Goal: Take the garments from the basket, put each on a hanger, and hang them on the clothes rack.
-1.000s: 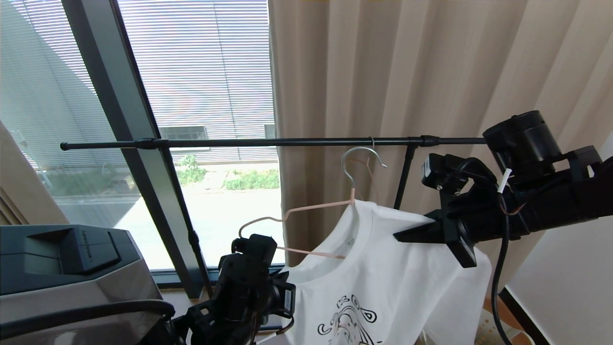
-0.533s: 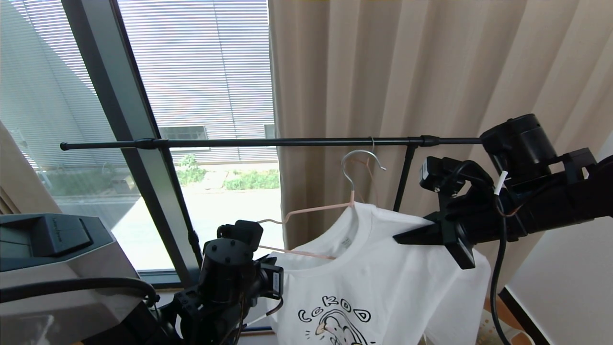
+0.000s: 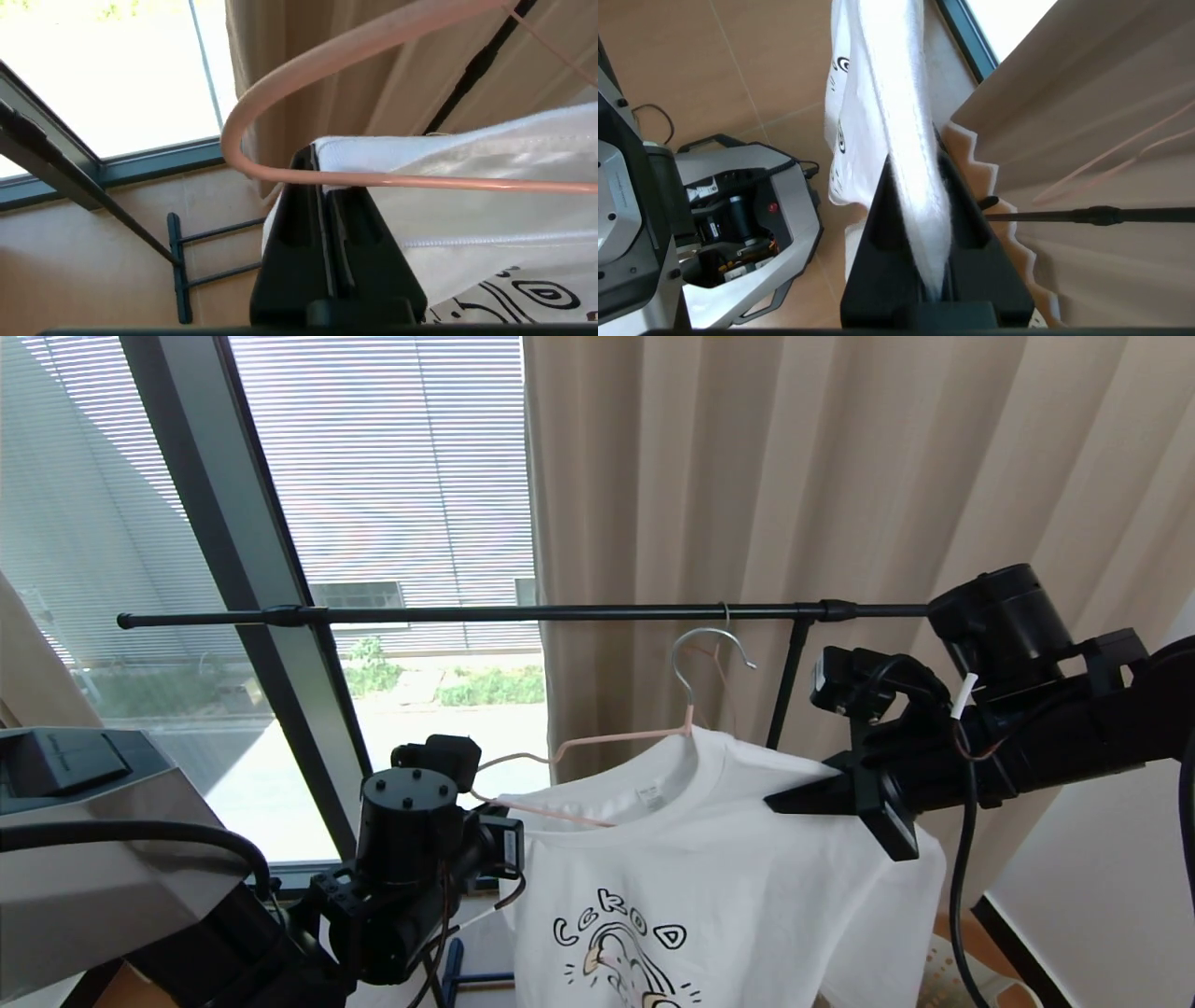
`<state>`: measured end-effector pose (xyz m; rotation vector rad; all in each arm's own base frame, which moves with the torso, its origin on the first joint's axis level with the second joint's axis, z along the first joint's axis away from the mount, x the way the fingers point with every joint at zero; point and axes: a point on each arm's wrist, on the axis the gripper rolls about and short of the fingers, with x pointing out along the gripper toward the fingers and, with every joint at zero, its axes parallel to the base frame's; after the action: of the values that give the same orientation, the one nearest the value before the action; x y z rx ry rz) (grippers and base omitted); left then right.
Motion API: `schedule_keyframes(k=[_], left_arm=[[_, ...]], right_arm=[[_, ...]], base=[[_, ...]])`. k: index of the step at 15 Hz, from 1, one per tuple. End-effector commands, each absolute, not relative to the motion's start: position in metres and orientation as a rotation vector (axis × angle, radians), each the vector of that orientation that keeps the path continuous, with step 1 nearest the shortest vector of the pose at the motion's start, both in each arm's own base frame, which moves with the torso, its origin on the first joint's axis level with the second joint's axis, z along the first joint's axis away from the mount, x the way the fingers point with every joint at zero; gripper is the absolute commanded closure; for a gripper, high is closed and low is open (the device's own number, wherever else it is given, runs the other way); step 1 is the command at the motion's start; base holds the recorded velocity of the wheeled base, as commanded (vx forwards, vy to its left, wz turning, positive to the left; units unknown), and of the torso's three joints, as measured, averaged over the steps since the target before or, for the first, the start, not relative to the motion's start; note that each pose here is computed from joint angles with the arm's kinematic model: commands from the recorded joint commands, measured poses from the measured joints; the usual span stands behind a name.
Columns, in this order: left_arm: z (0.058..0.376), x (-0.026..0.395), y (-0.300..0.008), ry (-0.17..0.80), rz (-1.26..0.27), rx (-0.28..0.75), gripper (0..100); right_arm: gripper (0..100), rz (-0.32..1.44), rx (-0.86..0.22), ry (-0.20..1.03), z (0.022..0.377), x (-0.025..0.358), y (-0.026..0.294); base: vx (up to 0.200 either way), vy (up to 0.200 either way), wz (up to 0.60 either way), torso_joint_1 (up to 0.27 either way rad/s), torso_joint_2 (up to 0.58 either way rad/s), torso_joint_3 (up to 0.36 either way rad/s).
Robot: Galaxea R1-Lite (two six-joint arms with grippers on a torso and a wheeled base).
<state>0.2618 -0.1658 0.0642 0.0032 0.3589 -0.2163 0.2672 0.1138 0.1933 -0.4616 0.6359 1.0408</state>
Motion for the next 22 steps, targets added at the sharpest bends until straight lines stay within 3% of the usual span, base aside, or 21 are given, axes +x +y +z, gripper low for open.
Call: schedule_keyframes(k=[1, 16, 22], left_arm=[[0.069, 0.264, -0.162, 0.342, -0.202, -0.007, 100], [0.079, 0.275, -0.143, 0.308, -0.144, 0.003, 100], [0.101, 0.267, -0.141, 0.242, -0.165, 0.024, 100]], right_arm=[[100, 1.034, -0.462, 0.651, 0.19, 0.27, 0.114], [100, 0.979, -0.457, 0.646, 0.194, 0.273, 0.1], [100, 0.956, -0.474, 0.664, 0.19, 0.275, 0.1]], base=[[0.0, 0.0, 0.0, 0.0, 0.0, 0.0], [0.0, 0.0, 0.0, 0.0, 0.0, 0.0], [0.0, 0.0, 0.0, 0.0, 0.0, 0.0]])
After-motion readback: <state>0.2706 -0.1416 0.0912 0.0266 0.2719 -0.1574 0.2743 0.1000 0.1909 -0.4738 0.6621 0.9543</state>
